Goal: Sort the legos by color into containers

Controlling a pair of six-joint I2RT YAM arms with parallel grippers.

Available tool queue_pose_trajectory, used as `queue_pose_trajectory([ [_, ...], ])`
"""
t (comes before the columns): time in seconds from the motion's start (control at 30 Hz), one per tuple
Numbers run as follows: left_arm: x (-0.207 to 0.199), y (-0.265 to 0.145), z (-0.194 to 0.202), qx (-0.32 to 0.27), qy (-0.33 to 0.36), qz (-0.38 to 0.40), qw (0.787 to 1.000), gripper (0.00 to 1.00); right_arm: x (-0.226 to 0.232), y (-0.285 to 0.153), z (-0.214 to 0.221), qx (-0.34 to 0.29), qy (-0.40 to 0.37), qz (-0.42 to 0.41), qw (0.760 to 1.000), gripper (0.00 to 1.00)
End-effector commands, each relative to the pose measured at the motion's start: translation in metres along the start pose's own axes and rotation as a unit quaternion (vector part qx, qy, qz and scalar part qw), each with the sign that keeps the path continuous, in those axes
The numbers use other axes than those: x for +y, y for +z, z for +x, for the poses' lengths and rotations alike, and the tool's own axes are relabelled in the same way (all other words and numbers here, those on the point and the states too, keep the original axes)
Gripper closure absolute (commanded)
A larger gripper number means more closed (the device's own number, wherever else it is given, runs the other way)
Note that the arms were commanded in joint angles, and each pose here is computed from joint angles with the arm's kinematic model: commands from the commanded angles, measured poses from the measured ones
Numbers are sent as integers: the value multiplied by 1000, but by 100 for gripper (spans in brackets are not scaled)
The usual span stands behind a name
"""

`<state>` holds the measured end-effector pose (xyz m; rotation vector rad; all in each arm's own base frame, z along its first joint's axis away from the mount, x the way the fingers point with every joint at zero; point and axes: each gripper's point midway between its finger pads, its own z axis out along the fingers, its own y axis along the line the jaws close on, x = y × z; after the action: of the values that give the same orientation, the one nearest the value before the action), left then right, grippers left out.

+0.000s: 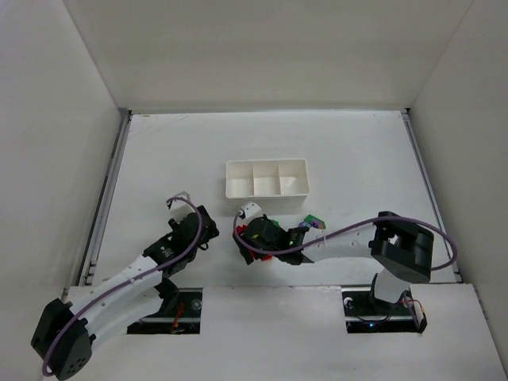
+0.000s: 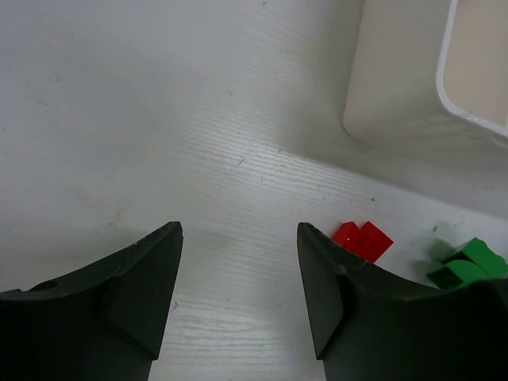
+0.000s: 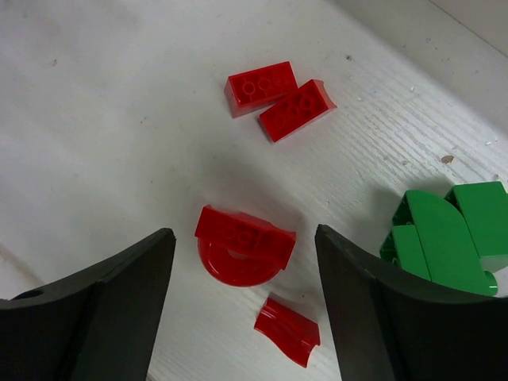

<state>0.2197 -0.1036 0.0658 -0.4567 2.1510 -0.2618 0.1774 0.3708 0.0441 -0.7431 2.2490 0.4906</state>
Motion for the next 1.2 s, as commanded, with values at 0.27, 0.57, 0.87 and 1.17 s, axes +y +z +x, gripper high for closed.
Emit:
queue_pose_trajectory([
  [0.27, -6, 10, 2, 2, -22, 26, 999, 42, 2, 12, -13, -28, 26, 12, 999, 48],
  [0.57, -23, 12, 5, 4, -4, 51, 999, 34, 2, -60, -107, -153, 65, -39, 985, 57],
  [0.87, -63, 13, 26, 23, 46, 100, 994, 34, -92, -51, -196, -217, 120, 41, 968, 56],
  [1.17, -79, 18, 43, 37, 87, 110, 989, 33, -142, -20, -210, -207, 124, 113, 964, 55],
])
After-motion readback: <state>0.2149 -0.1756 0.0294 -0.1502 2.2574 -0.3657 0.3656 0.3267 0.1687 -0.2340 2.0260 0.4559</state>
